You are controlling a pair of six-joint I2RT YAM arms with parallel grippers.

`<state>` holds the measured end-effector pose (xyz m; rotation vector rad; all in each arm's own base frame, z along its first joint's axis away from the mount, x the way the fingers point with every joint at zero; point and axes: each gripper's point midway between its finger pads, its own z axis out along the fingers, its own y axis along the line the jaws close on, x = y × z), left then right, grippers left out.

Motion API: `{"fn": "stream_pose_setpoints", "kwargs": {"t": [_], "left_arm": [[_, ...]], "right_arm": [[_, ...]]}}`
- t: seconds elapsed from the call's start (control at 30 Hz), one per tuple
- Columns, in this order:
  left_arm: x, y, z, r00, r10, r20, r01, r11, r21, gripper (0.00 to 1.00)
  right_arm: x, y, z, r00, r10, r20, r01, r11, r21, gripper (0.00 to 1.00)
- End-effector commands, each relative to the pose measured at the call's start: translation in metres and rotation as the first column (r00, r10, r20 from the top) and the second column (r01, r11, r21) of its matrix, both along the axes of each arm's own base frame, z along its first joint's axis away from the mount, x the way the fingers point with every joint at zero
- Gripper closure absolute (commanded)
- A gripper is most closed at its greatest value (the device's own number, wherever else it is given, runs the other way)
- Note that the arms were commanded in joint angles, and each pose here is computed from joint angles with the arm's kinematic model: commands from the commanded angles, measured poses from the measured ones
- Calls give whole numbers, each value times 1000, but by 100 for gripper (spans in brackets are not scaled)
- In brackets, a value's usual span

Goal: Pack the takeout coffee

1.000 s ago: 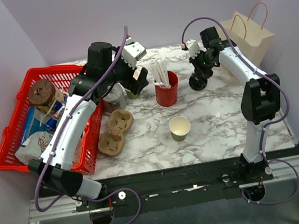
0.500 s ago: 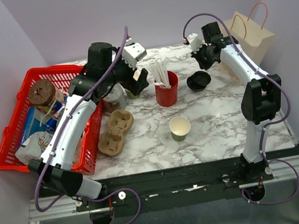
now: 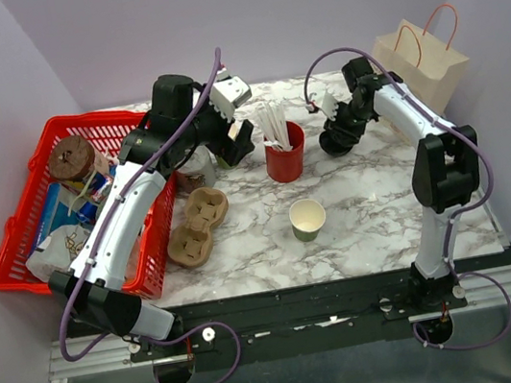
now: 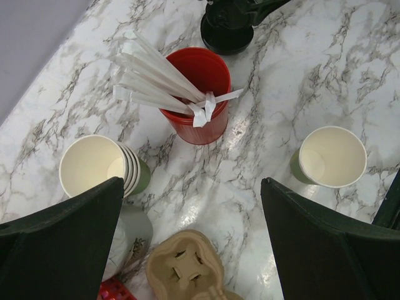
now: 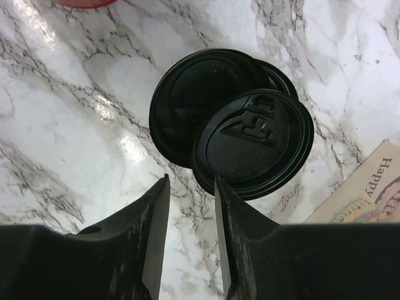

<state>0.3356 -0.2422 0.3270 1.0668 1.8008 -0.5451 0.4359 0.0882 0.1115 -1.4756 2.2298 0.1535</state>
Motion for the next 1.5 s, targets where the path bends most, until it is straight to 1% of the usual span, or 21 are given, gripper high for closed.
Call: {"fn": "stream_pose_setpoints", "kwargs": {"t": [0.0, 0.1, 0.2, 0.27, 0.37, 0.63, 0.8, 0.93, 0.97, 1.03, 1.07, 1.13, 1.17, 1.37, 1.47], "left_arm": [[-6, 0, 4, 1000, -25, 8, 25, 1000, -11, 2], [-7, 1, 2, 1000, -21, 4, 21, 1000, -7, 2], [-7, 1, 0, 1000, -23, 1, 23, 1000, -4, 2], [-7, 2, 0, 1000, -20, 0, 20, 1000, -2, 2], [-5, 1, 3, 1000, -18, 3, 18, 1000, -5, 2], [-4, -1, 4, 1000, -21, 5, 21, 1000, -6, 2], [-3, 0, 5, 1000, -19, 4, 19, 1000, -7, 2], [-2, -1, 5, 1000, -18, 4, 18, 1000, -4, 2], [-2, 0, 5, 1000, -18, 5, 18, 1000, -3, 1], [-2, 0, 4, 1000, -17, 3, 17, 1000, -3, 2], [-2, 0, 4, 1000, -18, 6, 18, 1000, -2, 2], [-2, -1, 3, 1000, -22, 4, 22, 1000, -1, 2], [-2, -1, 3, 1000, -22, 5, 22, 1000, -2, 2], [-3, -3, 2, 999, -34, 2, 34, 999, -6, 1], [-4, -2, 2, 999, -36, 6, 36, 999, -6, 2]], "right_arm": [[9, 2, -7, 999, 42, -14, -42, 999, 1, 57], [15, 9, -5, 1000, 23, -14, -23, 999, 37, 57], [17, 13, -7, 999, 18, -29, -16, 998, 53, 52], [15, 14, -12, 999, 19, -50, -16, 998, 59, 50], [12, 17, -17, 998, 26, -62, -21, 997, 75, 50], [23, 17, -26, 999, -4, -54, 7, 998, 64, 50], [27, 16, -31, 998, -7, -58, 10, 999, 51, 53], [30, 15, -31, 998, -20, -54, 22, 999, 48, 60], [30, 15, -31, 998, -22, -55, 25, 999, 48, 65], [31, 15, -27, 998, -29, -52, 31, 998, 45, 71], [31, 15, -26, 998, -31, -50, 33, 999, 43, 76], [30, 13, -23, 998, -36, -47, 38, 998, 40, 80], [29, 13, -20, 998, -37, -42, 38, 998, 40, 84], [19, 11, -7, 997, -51, -53, 53, 998, 45, 97], [12, 12, 8, 998, -57, -42, 59, 997, 54, 99]]}}
